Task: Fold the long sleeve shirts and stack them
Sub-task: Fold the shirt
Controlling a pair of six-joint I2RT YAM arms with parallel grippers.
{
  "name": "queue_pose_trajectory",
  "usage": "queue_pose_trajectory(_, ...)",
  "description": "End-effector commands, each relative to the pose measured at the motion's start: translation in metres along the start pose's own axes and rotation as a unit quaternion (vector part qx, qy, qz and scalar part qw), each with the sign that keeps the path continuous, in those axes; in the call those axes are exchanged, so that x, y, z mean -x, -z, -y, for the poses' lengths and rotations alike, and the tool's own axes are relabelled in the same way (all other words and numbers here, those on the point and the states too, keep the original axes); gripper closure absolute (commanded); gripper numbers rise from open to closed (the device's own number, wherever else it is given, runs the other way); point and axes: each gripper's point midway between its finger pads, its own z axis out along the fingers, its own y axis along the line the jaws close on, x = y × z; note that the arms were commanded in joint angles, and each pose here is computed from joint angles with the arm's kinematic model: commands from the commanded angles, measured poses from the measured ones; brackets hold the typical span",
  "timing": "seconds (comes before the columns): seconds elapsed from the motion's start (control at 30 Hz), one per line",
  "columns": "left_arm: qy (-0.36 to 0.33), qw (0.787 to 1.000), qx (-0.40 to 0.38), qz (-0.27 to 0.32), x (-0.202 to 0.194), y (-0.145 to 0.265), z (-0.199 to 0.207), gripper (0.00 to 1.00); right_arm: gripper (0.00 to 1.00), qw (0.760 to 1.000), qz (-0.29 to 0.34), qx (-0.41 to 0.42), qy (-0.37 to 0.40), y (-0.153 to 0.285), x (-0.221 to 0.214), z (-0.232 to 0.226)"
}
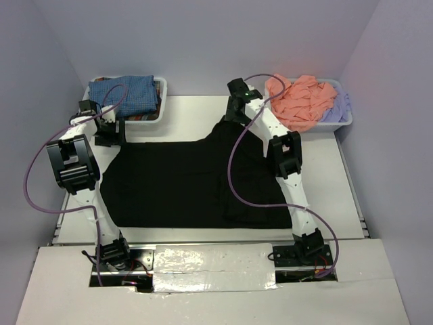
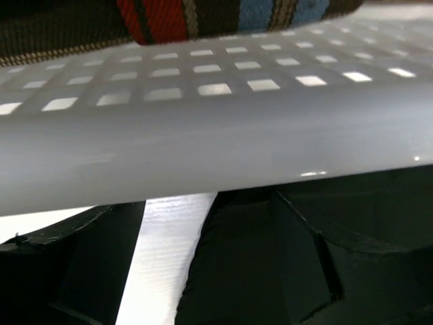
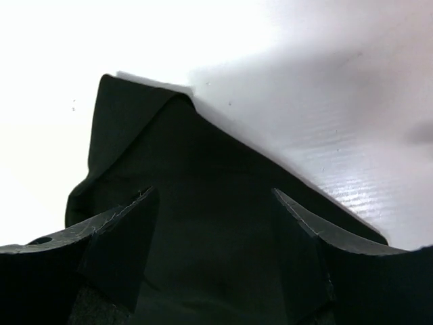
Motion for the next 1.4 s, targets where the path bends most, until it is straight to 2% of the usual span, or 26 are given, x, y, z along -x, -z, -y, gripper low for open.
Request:
queue_pose_trajectory(0.0, 0.029, 0.999, -0.042, -0.018, -0.013, -0.020, 0.016, 0.16, 0.27, 0.999, -0.033, -0.008, 0.002, -0.014, -0.014, 0.008)
queue_pose_trajectory(0.07, 0.036, 0.998, -0.042, -0.018, -0.017, -0.021, 0.018, 0.18, 0.29, 0.997, -0.075, -0.005, 0.013, -0.028, -0.041, 0.009)
queue_pose_trajectory(0.13, 0.038, 0.998, -0.046, -0.015, -0.019, -0.020, 0.021, 0.26, 0.37, 0.995, -0.098, -0.005, 0.015, -0.033, -0.055, 0.011)
queue_pose_trajectory(0.17, 0.042, 0.998, -0.050, -0.013, -0.019, -0.020, 0.023, 0.30, 0.51, 0.996, -0.093, -0.001, 0.018, -0.032, -0.052, 0.009)
queue_pose_trajectory(0.2, 0.044, 0.998, -0.054, -0.011, -0.018, -0.019, 0.024, 0.37, 0.58, 0.996, -0.087, 0.003, 0.018, -0.030, -0.049, 0.007)
queue_pose_trajectory(0.27, 0.051, 0.996, -0.073, -0.009, -0.018, -0.019, 0.033, 0.43, 0.72, 0.997, -0.078, 0.008, 0.015, -0.027, -0.045, 0.006)
queue_pose_trajectory(0.33, 0.064, 0.994, -0.093, -0.012, -0.022, -0.019, 0.041, 0.48, 0.76, 0.997, -0.079, 0.011, 0.018, -0.024, -0.044, 0.005)
queue_pose_trajectory(0.4, 0.068, 0.992, -0.100, -0.016, -0.026, -0.018, 0.044, 0.53, 0.88, 0.996, -0.087, 0.027, 0.024, -0.023, -0.048, 0.001)
queue_pose_trajectory(0.43, 0.068, 0.992, -0.103, -0.017, -0.027, -0.016, 0.046, 0.56, 1.00, 0.995, -0.086, 0.035, 0.027, -0.018, -0.047, -0.002)
queue_pose_trajectory(0.57, 0.055, 0.992, -0.110, -0.006, -0.026, -0.005, 0.048, 0.74, 1.00, 0.995, -0.064, 0.058, 0.041, -0.002, -0.036, -0.012)
queue_pose_trajectory(0.6, 0.052, 0.993, -0.109, -0.004, -0.026, -0.003, 0.048, 0.90, 1.00, 0.995, -0.060, 0.063, 0.043, 0.001, -0.036, -0.014)
queue_pose_trajectory(0.63, 0.046, 0.993, -0.106, 0.001, -0.022, 0.000, 0.048, 0.98, 1.00, 0.995, -0.045, 0.077, 0.040, 0.011, -0.024, -0.019)
queue_pose_trajectory(0.67, 0.044, 0.994, -0.099, 0.003, -0.022, 0.002, 0.045, 1.00, 1.00, 0.995, -0.037, 0.085, 0.038, 0.017, -0.019, -0.021)
queue_pose_trajectory(0.9, 0.014, 0.995, -0.102, 0.017, -0.014, 0.022, 0.047, 1.00, 1.00, 0.989, 0.042, 0.137, 0.035, 0.082, 0.027, -0.035)
queue_pose_trajectory(0.93, 0.004, 0.995, -0.100, 0.027, -0.010, 0.030, 0.047, 1.00, 1.00, 0.987, 0.062, 0.144, 0.034, 0.101, 0.038, -0.036)
queue_pose_trajectory(1.0, -0.024, 0.994, -0.105, 0.031, -0.013, 0.036, 0.050, 1.00, 1.00, 0.988, 0.060, 0.137, 0.043, 0.109, 0.030, -0.029)
queue_pose_trajectory(1.03, -0.042, 0.993, -0.105, 0.044, -0.009, 0.046, 0.053, 1.00, 1.00, 0.985, 0.078, 0.145, 0.043, 0.130, 0.037, -0.027)
queue_pose_trajectory(1.2, -0.158, 0.979, -0.113, 0.064, -0.027, 0.066, 0.061, 1.00, 1.00, 0.983, 0.080, 0.145, 0.074, 0.162, -0.002, -0.005)
queue_pose_trajectory(1.23, -0.201, 0.970, -0.115, 0.073, -0.028, 0.074, 0.063, 1.00, 1.00, 0.983, 0.076, 0.145, 0.081, 0.165, -0.011, -0.002)
queue_pose_trajectory(1.33, -0.255, 0.957, -0.129, 0.044, -0.057, 0.080, 0.063, 1.00, 1.00, 0.983, 0.065, 0.145, 0.096, 0.179, -0.041, 0.007)
queue_pose_trajectory(1.37, -0.265, 0.955, -0.132, 0.031, -0.068, 0.081, 0.062, 1.00, 1.00, 0.984, 0.046, 0.139, 0.105, 0.175, -0.063, 0.013)
